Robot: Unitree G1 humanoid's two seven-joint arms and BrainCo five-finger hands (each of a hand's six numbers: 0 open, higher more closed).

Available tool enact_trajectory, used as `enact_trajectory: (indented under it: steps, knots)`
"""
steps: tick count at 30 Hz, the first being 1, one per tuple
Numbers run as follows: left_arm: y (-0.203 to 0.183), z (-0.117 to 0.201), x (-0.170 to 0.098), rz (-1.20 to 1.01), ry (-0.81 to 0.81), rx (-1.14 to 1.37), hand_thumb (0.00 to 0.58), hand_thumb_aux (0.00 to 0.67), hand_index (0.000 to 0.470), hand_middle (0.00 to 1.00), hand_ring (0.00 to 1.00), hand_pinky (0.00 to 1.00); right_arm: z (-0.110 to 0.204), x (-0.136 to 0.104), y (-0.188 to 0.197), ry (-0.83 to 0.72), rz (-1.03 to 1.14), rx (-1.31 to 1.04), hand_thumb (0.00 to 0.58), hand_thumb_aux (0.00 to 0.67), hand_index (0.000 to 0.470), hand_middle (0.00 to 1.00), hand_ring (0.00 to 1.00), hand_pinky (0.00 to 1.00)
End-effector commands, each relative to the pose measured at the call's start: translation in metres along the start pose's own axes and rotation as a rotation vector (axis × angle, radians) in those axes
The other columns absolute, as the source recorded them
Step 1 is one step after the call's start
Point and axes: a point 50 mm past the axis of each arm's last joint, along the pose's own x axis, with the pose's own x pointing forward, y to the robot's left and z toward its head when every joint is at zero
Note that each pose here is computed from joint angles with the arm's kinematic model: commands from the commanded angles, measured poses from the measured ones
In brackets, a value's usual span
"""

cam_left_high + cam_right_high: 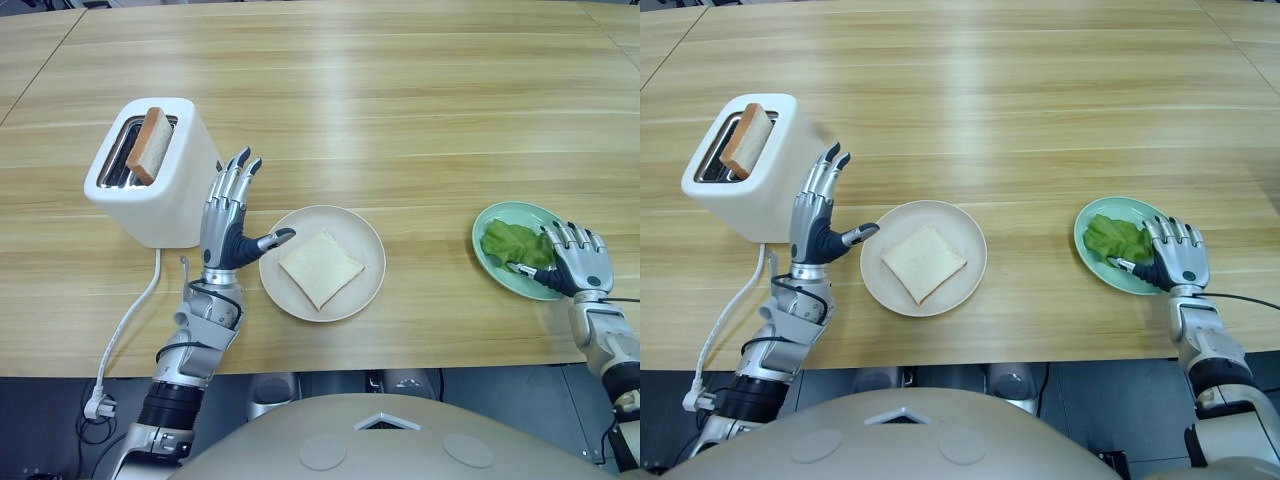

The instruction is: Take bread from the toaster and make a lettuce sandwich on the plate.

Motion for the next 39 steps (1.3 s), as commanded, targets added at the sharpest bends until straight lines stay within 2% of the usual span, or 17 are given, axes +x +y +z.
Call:
enact_trajectory:
  steps: [1,6,14,19,22,25,30,31,34,39]
  knots:
    - [0.002,-0.004,-0.001,-0.007,0.021,0.001,0.0,0.0,0.0,0.0,0.0,0.0,-0.001,-0.004,-0.007,-0.017,-0.069,-0.016,0.58,0.67,0.46,0.0,0.0,0.0]
    - [0.0,-0.006,-0.002,-0.009,0.034,-0.002,0.0,0.0,0.0,0.0,0.0,0.0,0.002,-0.003,-0.021,-0.036,-0.182,-0.015,0.58,0.67,0.46,0.0,0.0,0.0]
    - [-0.003,-0.011,-0.004,-0.012,0.06,-0.004,0.0,0.0,0.0,0.0,0.0,0.0,0.003,-0.001,-0.014,-0.034,-0.171,0.026,0.58,0.67,0.46,0.0,0.0,0.0]
    - [0.001,-0.016,-0.002,0.007,0.072,0.0,0.0,0.0,0.0,0.0,0.0,0.0,0.021,0.003,-0.033,-0.124,-0.309,0.092,0.58,0.67,0.46,0.0,0.0,0.0]
    - [0.005,-0.017,0.002,0.038,0.062,0.006,0.0,0.0,0.0,0.0,0.0,0.0,0.049,0.003,-0.06,-0.239,-0.435,0.202,0.58,0.67,0.46,0.0,0.0,0.0]
    - [0.01,-0.018,0.006,0.071,0.05,0.01,0.0,0.0,0.0,0.0,0.0,0.0,0.093,0.001,-0.099,-0.388,-0.565,0.349,0.58,0.67,0.46,0.0,0.0,0.0]
    - [0.016,-0.019,0.009,0.111,0.039,0.016,0.0,0.0,0.0,0.0,0.0,0.0,0.167,-0.018,-0.143,-0.675,-0.641,0.575,0.58,0.67,0.46,0.0,0.0,0.0]
    - [0.019,-0.019,0.009,0.133,0.035,0.023,0.0,0.0,0.0,0.0,0.0,0.0,0.185,-0.021,-0.144,-0.746,-0.612,0.616,0.58,0.67,0.46,0.0,0.0,0.0]
    - [0.028,-0.018,0.009,0.198,0.027,0.046,0.0,0.0,0.0,0.0,0.0,0.0,0.213,-0.022,-0.135,-0.846,-0.538,0.643,0.58,0.67,0.46,0.0,0.0,0.0]
    - [0.052,-0.022,0.013,0.314,0.036,0.113,0.0,0.0,0.0,0.0,0.0,0.0,0.24,-0.019,-0.1,-0.904,-0.415,0.634,0.58,0.67,0.46,0.0,0.0,0.0]
